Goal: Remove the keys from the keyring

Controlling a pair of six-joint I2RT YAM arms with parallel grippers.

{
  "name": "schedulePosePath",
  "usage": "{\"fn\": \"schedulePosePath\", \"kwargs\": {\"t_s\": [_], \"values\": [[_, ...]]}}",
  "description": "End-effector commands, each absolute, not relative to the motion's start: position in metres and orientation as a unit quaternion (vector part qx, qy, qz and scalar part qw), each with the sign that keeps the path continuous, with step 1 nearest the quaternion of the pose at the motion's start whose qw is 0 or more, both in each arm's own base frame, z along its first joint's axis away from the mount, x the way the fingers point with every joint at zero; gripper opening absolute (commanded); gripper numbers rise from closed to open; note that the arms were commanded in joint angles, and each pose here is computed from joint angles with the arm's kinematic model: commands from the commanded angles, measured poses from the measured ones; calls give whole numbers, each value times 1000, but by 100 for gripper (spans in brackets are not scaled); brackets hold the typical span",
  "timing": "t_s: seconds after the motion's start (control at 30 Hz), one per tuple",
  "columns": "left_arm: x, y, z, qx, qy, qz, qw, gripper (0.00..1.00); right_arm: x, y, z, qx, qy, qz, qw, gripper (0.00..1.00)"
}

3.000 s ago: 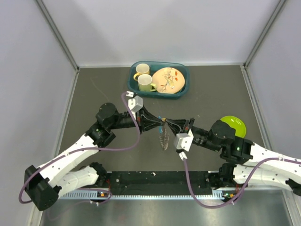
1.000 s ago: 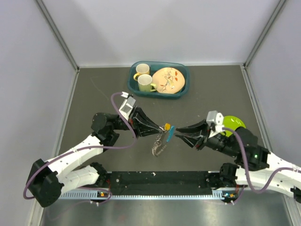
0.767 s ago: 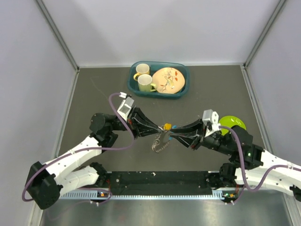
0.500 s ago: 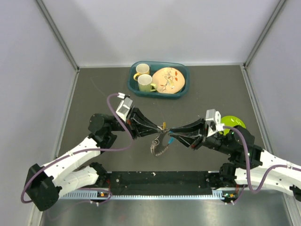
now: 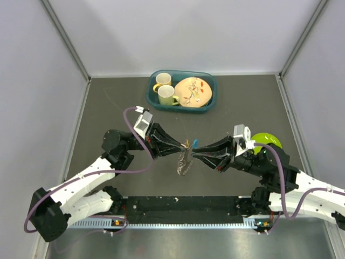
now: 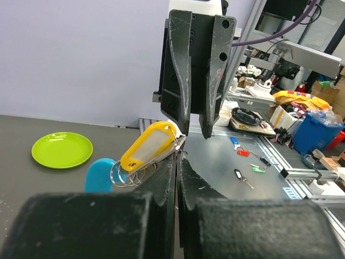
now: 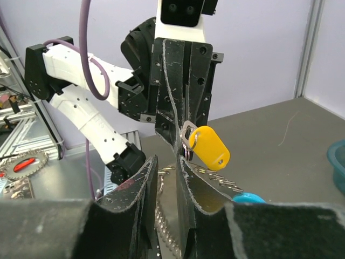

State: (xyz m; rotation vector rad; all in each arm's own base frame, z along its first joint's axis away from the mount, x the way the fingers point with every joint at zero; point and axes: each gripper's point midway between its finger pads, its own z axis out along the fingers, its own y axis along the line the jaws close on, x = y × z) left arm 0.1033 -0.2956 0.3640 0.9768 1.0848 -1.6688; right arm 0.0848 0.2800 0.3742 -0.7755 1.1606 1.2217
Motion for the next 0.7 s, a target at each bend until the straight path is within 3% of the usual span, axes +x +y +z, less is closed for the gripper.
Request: {"fn": "schedulePosePath", "kwargs": {"t_s": [0.0,0.67], "values": [[101,-289,389,395,402,-669,484,0,91,284,379,-325,501,524,608,20],[98,-289,389,401,396,-670,483,0,103,291,374,-317,508,507,620,17]]}}
